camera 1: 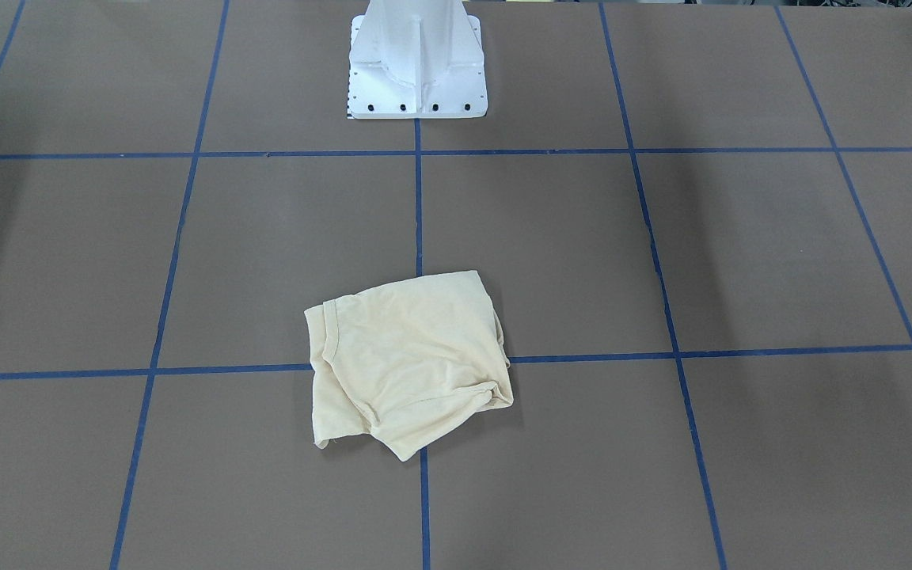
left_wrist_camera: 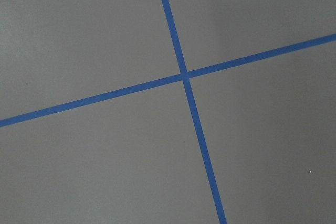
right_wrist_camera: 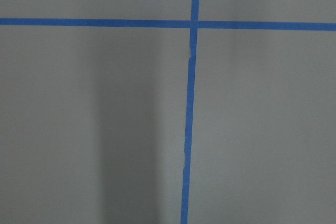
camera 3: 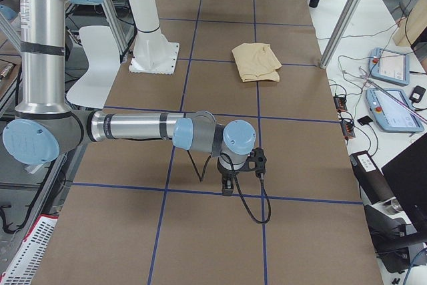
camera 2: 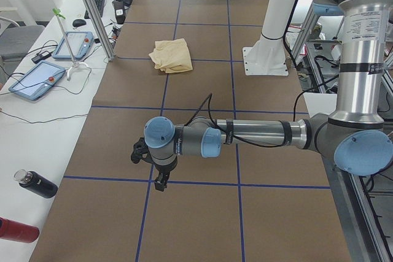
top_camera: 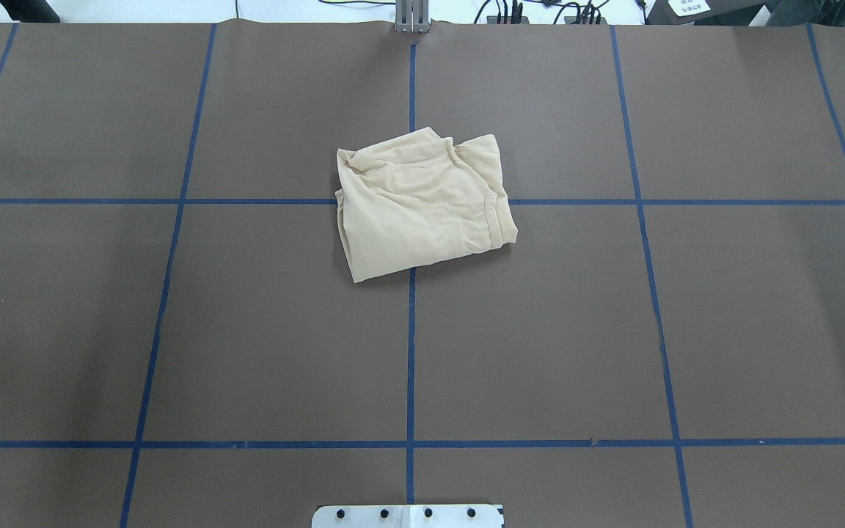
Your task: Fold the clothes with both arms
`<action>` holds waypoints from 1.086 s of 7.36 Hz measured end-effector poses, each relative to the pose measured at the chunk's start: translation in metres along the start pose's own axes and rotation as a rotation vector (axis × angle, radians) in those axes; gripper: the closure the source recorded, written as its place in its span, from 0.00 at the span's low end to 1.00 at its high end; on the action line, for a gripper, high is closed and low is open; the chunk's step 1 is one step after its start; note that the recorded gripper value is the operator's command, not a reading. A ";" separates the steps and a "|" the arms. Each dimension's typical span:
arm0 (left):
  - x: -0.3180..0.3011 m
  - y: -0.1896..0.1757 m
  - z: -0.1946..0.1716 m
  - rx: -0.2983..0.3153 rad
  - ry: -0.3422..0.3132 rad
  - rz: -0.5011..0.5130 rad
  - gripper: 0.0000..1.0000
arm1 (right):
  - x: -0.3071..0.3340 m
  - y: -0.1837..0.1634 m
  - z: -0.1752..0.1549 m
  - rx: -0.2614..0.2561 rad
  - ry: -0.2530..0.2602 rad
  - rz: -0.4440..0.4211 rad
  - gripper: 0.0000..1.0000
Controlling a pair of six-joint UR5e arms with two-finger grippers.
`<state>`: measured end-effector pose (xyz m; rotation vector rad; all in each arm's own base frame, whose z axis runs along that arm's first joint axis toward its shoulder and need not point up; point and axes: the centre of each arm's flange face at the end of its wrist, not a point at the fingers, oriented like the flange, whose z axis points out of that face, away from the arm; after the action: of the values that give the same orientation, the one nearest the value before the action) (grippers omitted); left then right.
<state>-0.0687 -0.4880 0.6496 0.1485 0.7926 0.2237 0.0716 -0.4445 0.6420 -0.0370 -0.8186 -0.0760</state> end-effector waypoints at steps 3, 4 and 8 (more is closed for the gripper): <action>-0.002 -0.001 -0.001 -0.004 -0.028 0.005 0.00 | 0.004 -0.001 -0.003 0.002 0.078 -0.001 0.00; -0.002 -0.001 -0.001 -0.005 -0.038 0.007 0.00 | 0.004 -0.003 -0.004 0.002 0.087 0.000 0.00; -0.004 -0.003 0.001 -0.005 -0.043 -0.122 0.00 | 0.003 -0.004 -0.003 0.000 0.087 0.005 0.00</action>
<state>-0.0704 -0.4918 0.6520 0.0994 0.7558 0.1070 0.0753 -0.4491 0.6424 -0.0357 -0.7318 -0.0719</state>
